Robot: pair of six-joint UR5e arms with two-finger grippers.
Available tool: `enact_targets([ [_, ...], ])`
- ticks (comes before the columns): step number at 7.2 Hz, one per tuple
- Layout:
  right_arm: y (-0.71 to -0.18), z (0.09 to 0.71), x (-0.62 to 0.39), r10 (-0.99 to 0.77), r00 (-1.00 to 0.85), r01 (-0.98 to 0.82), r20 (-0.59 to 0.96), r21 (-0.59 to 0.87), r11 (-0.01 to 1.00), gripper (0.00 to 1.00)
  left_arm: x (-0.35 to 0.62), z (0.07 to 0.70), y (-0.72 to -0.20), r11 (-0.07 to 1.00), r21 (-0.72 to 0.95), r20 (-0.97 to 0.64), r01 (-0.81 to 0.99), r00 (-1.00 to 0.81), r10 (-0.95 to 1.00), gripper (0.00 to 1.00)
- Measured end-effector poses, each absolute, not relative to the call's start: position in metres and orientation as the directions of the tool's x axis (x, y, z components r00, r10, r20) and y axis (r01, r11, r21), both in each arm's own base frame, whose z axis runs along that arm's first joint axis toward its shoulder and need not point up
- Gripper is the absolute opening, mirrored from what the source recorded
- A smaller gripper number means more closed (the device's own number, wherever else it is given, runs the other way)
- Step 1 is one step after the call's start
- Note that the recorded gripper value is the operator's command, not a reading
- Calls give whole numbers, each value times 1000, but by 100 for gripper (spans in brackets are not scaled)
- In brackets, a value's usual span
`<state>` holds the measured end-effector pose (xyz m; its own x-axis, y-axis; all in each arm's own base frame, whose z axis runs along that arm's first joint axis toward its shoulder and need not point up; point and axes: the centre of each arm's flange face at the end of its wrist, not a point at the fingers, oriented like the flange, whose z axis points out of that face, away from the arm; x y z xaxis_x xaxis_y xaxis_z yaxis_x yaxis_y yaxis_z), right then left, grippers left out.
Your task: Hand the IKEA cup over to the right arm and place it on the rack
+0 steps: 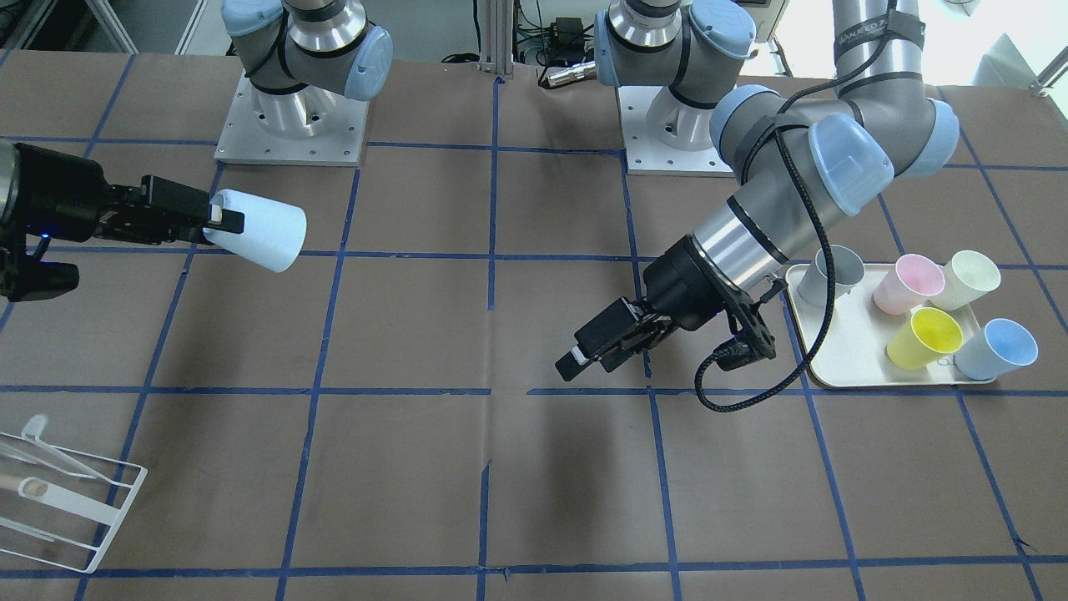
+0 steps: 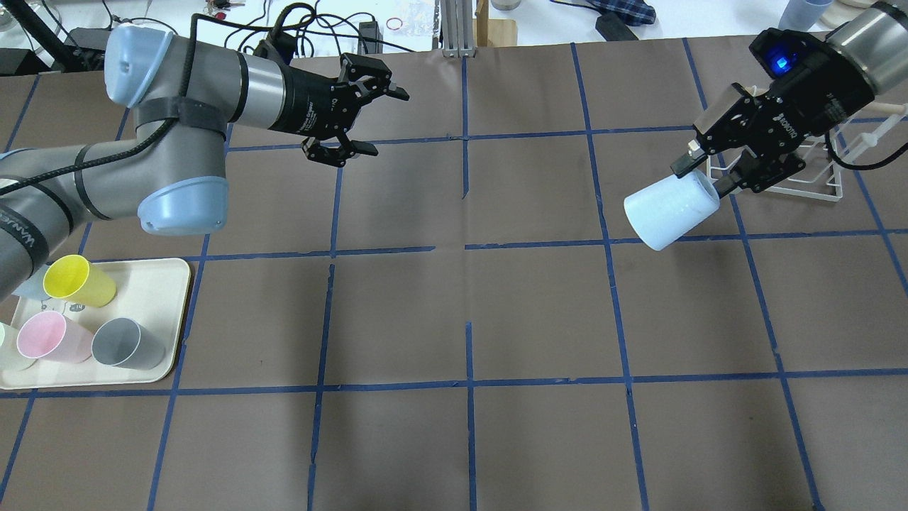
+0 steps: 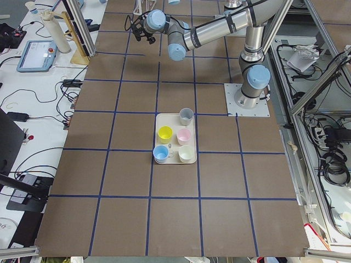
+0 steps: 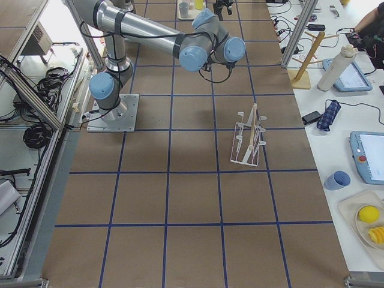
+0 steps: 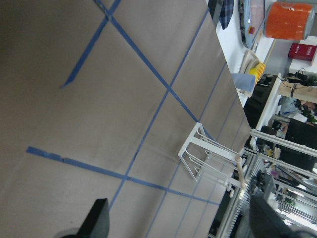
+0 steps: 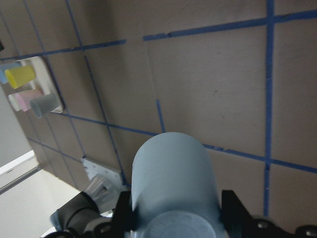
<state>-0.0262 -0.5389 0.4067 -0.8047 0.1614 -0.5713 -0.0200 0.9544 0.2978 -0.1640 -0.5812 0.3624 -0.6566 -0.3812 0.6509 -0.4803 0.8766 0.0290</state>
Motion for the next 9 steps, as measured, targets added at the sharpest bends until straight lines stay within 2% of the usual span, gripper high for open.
enact_targets([
  [2, -561, 414, -52, 70, -927, 15, -368, 150, 989, 41, -143, 377, -591, 936, -63, 405, -346, -866, -293, 100],
  [4, -582, 422, -76, 5, -988, 5, -153, 3, 1000, 41, -124, 401, -582, 978, -43, 145, -204, -970, -196, 100],
  [6, -602, 424, -89, -28, -999, -22, -46, -116, 993, 41, -119, 428, -562, 991, -6, 37, -132, -991, -132, 100],
  [9, -622, 404, -99, -77, -997, -78, 14, -149, 986, 41, -122, 462, -522, 997, 9, -31, -77, -997, -77, 100],
])
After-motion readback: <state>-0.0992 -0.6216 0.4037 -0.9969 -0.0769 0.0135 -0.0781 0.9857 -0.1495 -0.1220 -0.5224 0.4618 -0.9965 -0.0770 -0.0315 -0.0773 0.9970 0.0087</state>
